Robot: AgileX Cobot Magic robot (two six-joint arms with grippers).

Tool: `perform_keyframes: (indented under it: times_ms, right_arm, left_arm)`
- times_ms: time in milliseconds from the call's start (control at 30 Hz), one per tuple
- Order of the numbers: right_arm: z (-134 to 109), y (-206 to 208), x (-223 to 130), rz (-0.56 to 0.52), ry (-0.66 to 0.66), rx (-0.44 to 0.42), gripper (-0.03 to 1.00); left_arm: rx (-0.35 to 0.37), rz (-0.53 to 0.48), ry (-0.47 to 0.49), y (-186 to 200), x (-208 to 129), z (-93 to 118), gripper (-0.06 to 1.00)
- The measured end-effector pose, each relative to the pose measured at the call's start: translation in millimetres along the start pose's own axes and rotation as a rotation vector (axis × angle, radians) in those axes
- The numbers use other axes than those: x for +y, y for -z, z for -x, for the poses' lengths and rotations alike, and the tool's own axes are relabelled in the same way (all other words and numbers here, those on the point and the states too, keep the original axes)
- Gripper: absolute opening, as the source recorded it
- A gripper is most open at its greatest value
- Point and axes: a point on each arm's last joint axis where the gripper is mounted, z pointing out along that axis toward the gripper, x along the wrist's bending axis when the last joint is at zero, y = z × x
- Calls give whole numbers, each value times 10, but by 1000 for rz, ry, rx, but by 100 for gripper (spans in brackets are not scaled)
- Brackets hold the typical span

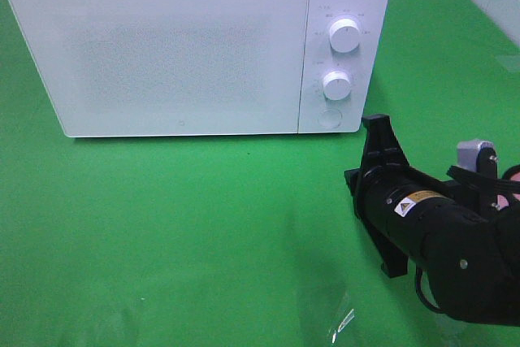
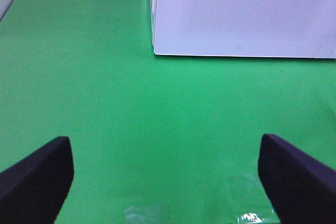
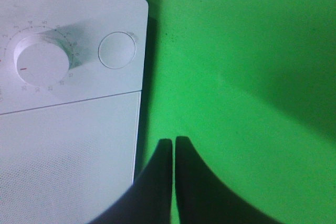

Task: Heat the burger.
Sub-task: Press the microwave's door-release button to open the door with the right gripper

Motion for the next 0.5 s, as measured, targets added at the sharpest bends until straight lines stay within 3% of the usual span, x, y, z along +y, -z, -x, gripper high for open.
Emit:
perform_keyframes:
  times_ms: [267,500]
  right_arm:
    - [-262,-268,128,3,-22,78,1]
    - [-277,-470,190,-6,-10,72,1]
  left_arm:
    - [0,0,0,0,0,0,87]
    - [0,0,1,0,0,0,87]
